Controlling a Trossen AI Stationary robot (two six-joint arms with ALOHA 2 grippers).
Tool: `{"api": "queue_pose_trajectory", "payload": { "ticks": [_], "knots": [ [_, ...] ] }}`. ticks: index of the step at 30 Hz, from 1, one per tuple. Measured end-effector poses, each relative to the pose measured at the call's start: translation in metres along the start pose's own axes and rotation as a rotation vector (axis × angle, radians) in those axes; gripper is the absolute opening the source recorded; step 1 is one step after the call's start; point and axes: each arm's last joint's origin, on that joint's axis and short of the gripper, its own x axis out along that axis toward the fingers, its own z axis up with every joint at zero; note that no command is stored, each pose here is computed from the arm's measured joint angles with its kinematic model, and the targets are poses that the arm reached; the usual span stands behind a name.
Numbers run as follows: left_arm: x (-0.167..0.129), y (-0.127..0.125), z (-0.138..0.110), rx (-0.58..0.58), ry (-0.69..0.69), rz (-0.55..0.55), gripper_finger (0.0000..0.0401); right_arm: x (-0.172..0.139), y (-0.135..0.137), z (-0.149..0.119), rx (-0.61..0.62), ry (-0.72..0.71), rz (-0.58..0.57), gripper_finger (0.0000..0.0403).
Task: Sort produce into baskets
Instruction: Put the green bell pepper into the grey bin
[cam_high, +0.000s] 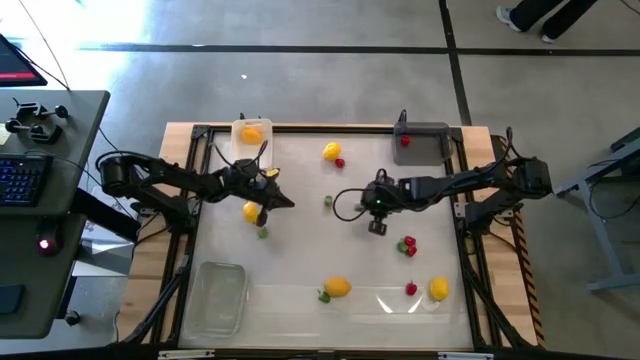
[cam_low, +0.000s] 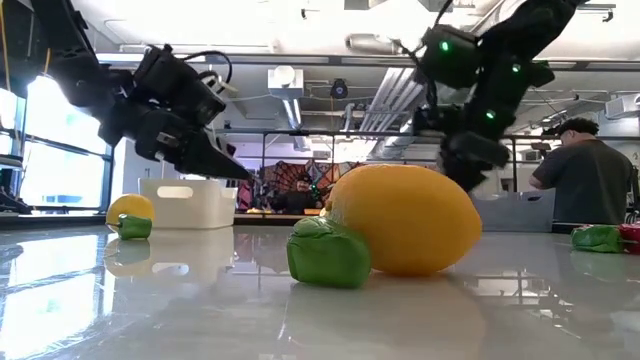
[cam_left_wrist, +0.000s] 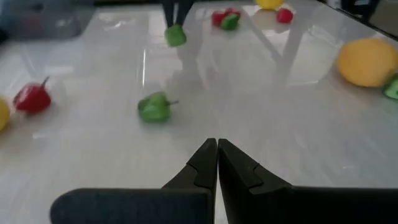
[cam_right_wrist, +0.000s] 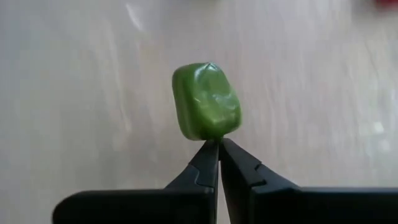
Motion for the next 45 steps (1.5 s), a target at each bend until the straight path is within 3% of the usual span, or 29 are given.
{"api": "queue_pose_trajectory", "payload": {
  "ticks": [3, 9, 13, 19, 24, 30, 39, 45],
  "knots": [
    [0.005, -0.006, 0.006, 0.051, -0.016, 0.014, 0.0001, -0.001, 0.001, 0.011, -0.011, -0.111, 0.021, 0.0001],
    [0.017, -0.01, 0.029, 0.124, -0.029, 0.161, 0.0001, -0.003, -0.001, 0.026, 0.023, -0.272, 0.025, 0.0],
    [0.025, -0.014, 0.045, 0.207, -0.048, 0.177, 0.0012, -0.006, -0.001, 0.035, 0.012, -0.362, 0.007, 0.0],
    [0.032, -0.025, 0.06, 0.349, -0.076, 0.147, 0.0073, -0.009, 0.002, 0.04, 0.01, -0.419, 0.017, 0.0],
    [0.037, -0.033, 0.078, 0.425, -0.1, 0.208, 0.0135, -0.009, 0.007, 0.039, 0.023, -0.422, 0.042, 0.0],
    [0.044, -0.037, 0.096, 0.433, -0.065, 0.21, 0.0178, -0.01, 0.011, 0.04, 0.01, -0.432, 0.074, 0.0],
    [0.065, -0.037, 0.1, 0.441, 0.008, 0.193, 0.0181, -0.014, 0.012, 0.047, -0.068, -0.518, 0.132, 0.0],
    [0.07, -0.036, 0.103, 0.455, 0.029, 0.256, 0.0181, -0.014, 0.012, 0.048, -0.073, -0.527, 0.133, 0.0]
  ]
}}
